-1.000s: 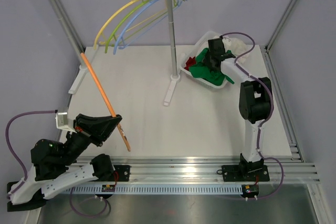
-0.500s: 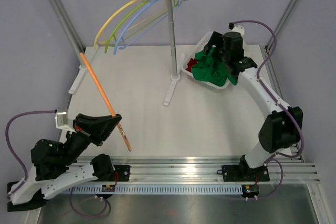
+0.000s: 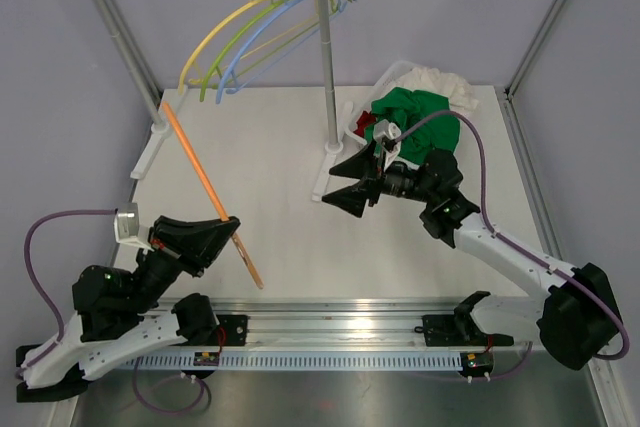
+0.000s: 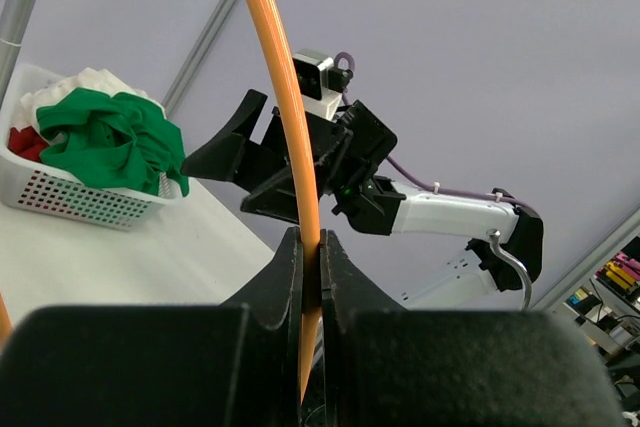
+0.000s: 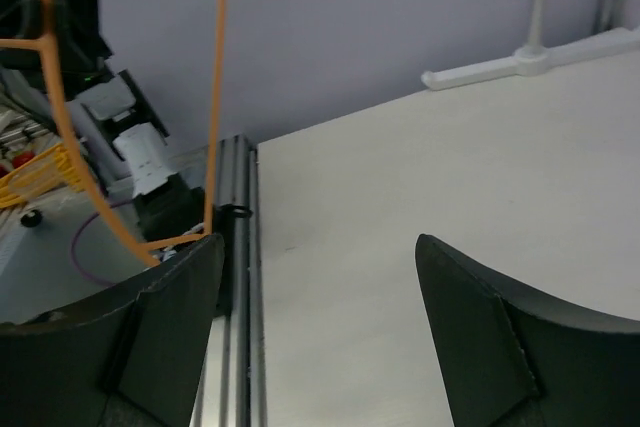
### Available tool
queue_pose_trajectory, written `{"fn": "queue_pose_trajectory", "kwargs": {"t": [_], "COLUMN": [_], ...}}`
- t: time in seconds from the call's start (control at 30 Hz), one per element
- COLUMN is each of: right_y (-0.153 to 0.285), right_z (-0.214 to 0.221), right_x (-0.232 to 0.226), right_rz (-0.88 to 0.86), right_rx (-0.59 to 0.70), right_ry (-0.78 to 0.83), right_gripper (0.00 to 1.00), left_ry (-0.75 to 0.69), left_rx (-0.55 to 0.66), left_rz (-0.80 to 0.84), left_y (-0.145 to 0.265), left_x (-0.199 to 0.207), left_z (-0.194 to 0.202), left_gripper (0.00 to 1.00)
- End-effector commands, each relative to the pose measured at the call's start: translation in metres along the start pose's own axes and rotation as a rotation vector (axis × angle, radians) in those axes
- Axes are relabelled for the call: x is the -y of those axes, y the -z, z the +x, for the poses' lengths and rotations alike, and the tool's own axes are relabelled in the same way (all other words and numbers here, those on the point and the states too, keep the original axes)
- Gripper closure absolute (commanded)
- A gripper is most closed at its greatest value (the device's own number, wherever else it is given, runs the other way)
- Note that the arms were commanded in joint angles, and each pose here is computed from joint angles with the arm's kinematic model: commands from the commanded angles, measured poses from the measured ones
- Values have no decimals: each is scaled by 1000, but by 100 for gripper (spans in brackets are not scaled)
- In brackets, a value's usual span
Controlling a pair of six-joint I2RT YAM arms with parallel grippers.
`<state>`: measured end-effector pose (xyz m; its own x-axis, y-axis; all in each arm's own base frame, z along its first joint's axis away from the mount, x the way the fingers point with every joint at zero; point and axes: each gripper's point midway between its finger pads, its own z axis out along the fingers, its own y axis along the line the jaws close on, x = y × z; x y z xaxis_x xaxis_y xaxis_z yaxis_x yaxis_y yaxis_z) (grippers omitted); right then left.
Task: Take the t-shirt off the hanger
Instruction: Pass the hanger from the left arm to the right
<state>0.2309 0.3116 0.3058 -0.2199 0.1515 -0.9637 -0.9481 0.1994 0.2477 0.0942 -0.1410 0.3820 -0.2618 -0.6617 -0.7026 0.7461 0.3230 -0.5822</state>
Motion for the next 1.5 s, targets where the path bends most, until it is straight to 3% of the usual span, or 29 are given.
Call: {"fn": "queue_pose_trajectory", "kwargs": {"t": [0.0,0.23,0.43,0.63,0.9,1.27,1.37,1.47], "right_y": [4,-24,-47,-68,-79,-68,-68,-70], "right_z": [-24,-1,12,27,36,36,36,36], "right_x": [-67,-120,-122,-139,-157,-170,-171,-177], "right_rz": [-304,-417,-362,-425,-481,-510,-510,-536], "right_rx": [90,39,37,16,-7,-13,-21,-19], "right_ry": [96,78,64,31,29,49,37,22], "right_gripper": [16,20,26,31,57,42,46,58], "left_ry": [52,62,37,7,1,-10,-8,-10], "left_rx": [74,77,67,39,52,68,69,69], "left_rz": [72,86,67,52,43,44,48,46], "left_y": [-6,-19,-31,-42,-41,-37,-38,-41], "left_x": [17,20,17,15,11,10,10,10], "left_z": [-15,-10,-2,8,8,3,5,7], "left_gripper": [100,100,100,100,100,100,100,100]}}
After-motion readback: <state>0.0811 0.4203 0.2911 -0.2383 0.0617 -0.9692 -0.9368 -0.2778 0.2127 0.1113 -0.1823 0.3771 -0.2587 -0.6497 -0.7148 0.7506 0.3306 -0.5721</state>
